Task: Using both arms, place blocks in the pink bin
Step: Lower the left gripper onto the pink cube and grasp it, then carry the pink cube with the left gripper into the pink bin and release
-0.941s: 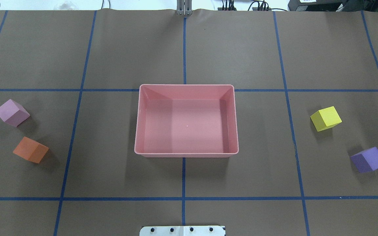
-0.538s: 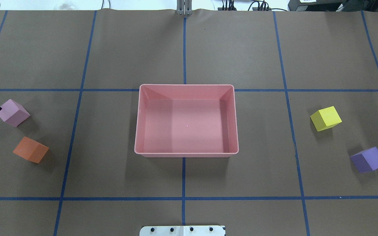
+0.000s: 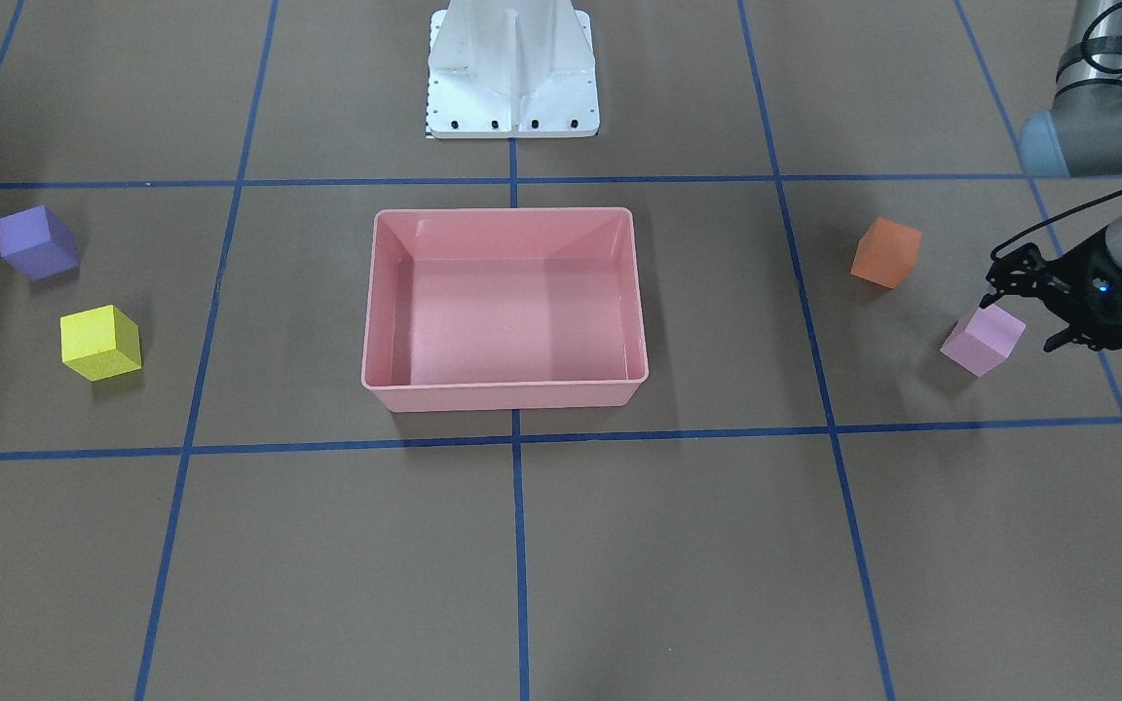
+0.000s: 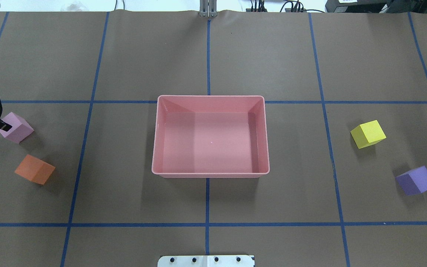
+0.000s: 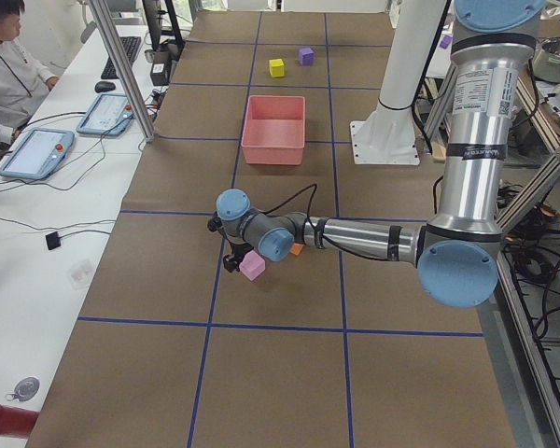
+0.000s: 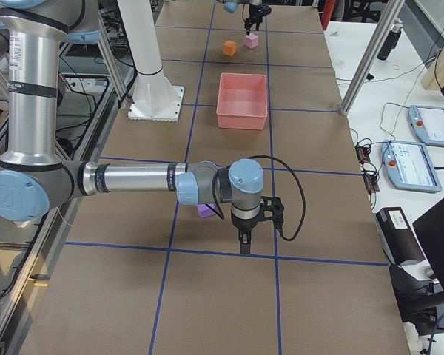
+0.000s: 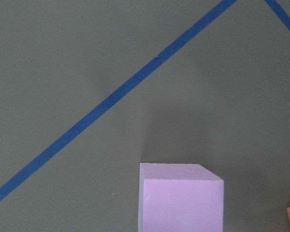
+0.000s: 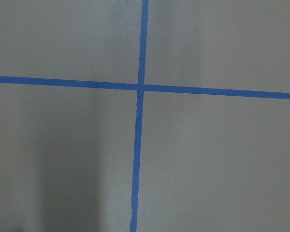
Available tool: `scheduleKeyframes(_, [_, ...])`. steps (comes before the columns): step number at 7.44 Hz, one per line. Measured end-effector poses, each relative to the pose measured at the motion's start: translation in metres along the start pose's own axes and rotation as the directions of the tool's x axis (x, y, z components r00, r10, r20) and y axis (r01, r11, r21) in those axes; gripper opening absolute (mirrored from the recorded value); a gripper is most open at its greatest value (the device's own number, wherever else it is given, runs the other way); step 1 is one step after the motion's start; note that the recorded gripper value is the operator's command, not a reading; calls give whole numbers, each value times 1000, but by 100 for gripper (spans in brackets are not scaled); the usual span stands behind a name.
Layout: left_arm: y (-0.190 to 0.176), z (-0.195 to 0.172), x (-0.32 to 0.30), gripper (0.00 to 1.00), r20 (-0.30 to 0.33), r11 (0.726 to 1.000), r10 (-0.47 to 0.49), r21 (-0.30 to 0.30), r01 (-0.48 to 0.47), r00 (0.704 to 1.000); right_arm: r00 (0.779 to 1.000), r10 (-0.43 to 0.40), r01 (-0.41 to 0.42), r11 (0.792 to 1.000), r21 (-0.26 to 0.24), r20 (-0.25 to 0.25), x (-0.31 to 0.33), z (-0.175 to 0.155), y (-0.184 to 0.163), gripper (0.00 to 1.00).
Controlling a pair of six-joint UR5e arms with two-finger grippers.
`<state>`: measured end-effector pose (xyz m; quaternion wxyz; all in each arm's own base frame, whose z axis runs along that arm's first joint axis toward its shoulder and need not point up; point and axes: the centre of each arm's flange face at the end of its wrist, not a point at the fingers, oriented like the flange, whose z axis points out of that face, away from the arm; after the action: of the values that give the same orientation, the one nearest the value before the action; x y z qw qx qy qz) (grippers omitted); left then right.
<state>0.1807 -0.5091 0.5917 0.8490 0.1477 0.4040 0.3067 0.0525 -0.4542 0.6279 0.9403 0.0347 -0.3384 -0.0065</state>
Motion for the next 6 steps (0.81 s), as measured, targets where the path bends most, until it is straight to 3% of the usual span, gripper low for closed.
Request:
scheduleKeyframes(3, [-1,25,8,95,32,1000,-7,-20,7,999,1000,2,-2,1000,-2,0,0,1,1,100])
scheduleKeyframes(5, [0,36,10,31,32,999,-4,-37,6,999,1000,3,-3,1000,-3,-1,1,1,1,100])
scheduleKeyframes(6, [-1,38,11,19,30,999,-3,-39,5,1000,1000,2,-2,1000,-3,-1,1,1,1,100])
